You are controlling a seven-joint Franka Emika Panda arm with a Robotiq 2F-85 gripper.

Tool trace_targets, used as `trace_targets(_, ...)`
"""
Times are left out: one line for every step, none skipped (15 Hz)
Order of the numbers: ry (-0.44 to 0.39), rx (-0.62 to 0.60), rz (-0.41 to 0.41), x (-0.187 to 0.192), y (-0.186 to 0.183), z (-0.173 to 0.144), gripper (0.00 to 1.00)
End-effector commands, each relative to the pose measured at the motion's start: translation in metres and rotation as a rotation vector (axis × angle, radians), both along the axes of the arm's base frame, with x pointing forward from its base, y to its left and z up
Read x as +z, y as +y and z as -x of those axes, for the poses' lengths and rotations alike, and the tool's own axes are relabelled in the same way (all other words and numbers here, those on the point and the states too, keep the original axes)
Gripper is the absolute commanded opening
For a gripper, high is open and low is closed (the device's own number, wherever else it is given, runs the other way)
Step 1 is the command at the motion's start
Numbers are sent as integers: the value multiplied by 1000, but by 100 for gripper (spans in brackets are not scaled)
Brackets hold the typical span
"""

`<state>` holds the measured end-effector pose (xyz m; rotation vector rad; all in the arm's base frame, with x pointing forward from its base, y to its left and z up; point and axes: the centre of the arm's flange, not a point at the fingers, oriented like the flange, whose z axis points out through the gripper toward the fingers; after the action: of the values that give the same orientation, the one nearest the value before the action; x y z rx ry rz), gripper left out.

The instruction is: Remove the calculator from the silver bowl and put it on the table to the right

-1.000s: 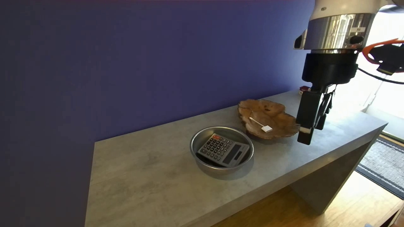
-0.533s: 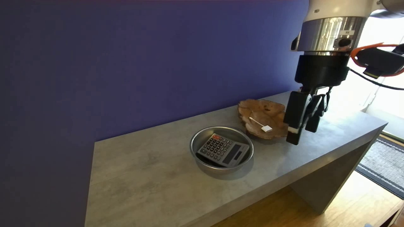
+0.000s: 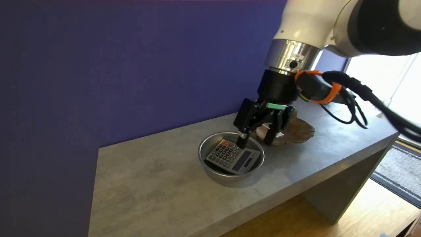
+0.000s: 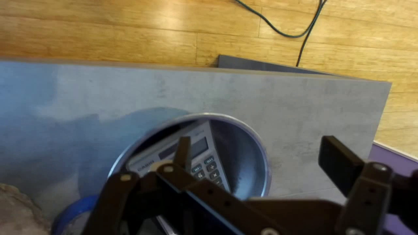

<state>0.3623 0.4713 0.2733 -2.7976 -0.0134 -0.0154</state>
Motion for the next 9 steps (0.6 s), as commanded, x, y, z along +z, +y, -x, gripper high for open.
trace_targets(-72, -5, 20, -15, 27, -47, 100)
trace_targets(-38, 9, 11, -10, 5, -24, 100)
trace_targets(-53, 8, 18, -13, 6, -35, 100)
trace_targets(-60, 5, 21, -16, 7, -42, 100)
trace_targets(-62, 3, 21, -18, 8, -45, 100)
trace_targets(-84, 6, 1, -25, 9, -51, 100)
trace_targets(-73, 32, -19, -29, 4, -58, 100)
trace_targets(-65, 81, -26, -34, 0, -63, 100)
trace_targets(-65, 148, -4, -42, -6, -69, 100)
